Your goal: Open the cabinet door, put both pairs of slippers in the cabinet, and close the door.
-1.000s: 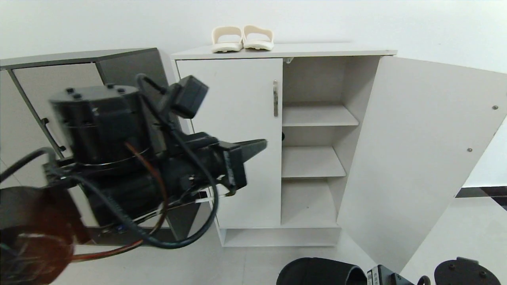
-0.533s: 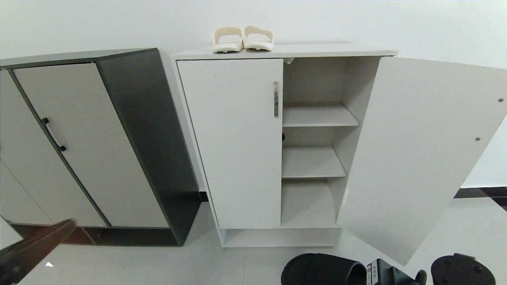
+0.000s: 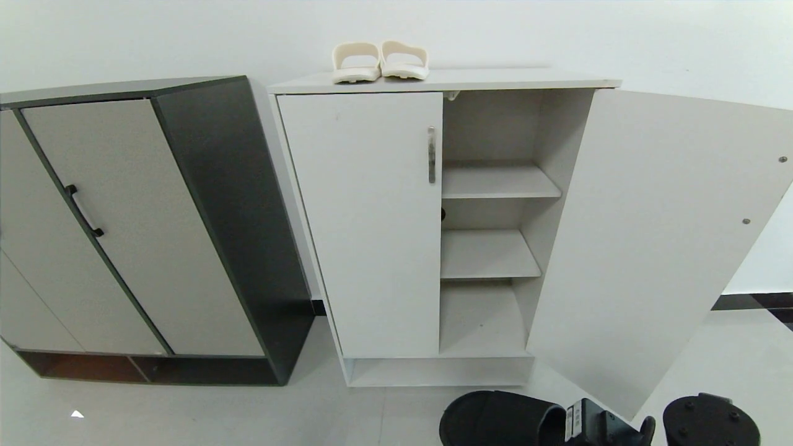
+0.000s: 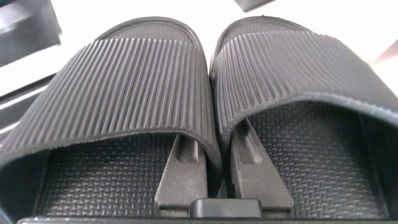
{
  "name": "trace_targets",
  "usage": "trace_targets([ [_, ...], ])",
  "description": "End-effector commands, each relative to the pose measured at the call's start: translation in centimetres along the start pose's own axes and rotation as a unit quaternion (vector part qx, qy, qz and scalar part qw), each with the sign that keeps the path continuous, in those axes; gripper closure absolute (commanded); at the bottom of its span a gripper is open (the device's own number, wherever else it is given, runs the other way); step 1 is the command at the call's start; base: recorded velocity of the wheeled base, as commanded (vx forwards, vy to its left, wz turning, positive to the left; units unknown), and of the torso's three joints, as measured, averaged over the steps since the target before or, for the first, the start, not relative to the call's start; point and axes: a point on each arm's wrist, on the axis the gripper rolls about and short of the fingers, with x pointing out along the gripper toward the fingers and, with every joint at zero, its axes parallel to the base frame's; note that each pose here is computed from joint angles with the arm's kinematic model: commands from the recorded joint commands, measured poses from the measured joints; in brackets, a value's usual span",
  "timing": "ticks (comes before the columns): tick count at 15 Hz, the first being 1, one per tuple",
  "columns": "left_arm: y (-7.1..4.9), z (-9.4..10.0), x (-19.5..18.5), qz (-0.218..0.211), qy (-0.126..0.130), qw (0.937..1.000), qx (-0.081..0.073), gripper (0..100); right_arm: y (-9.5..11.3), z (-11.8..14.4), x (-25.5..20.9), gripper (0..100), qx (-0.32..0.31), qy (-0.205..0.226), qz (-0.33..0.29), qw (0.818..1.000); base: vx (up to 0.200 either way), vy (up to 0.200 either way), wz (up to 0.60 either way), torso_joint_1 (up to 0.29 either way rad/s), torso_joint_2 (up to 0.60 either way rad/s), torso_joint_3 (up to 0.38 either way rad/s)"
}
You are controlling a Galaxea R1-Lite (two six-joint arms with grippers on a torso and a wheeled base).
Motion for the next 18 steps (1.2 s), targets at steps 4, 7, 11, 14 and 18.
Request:
trace_targets([
  [4, -0.3, -0.8, -0.3, -0.078, -0.018, 0.9962, 0.034, 100, -2.1, 0.2, 4.8, 100, 0.039, -0.032, -0.131, 0.99, 0.0, 0.0, 0.0, 0.0, 0.0, 0.0],
  [7, -0.3, -0.8, -0.3, -0.078, -0.018, 0.9962, 0.035, 100, -3.8, 2.2, 8.8, 100, 0.078, -0.075, -0.237, 0.966, 0.0, 0.0, 0.0, 0.0, 0.0, 0.0],
  [11, -0.3, -0.8, -0.3, -0.078, -0.018, 0.9962, 0.035, 100, -5.7, 5.1, 12.7, 100, 0.128, -0.065, -0.377, 0.915, 0.0, 0.0, 0.0, 0.0, 0.0, 0.0],
  [14, -0.3, -0.8, -0.3, -0.078, -0.018, 0.9961, 0.035, 100, -7.1, 6.5, 15.3, 100, 0.155, -0.076, -0.506, 0.845, 0.0, 0.0, 0.0, 0.0, 0.0, 0.0],
  [18, -0.3, -0.8, -0.3, -0.078, -0.018, 0.9962, 0.035, 100, -7.3, 6.1, 15.3, 100, 0.152, -0.071, -0.52, 0.837, 0.0, 0.0, 0.0, 0.0, 0.0, 0.0],
])
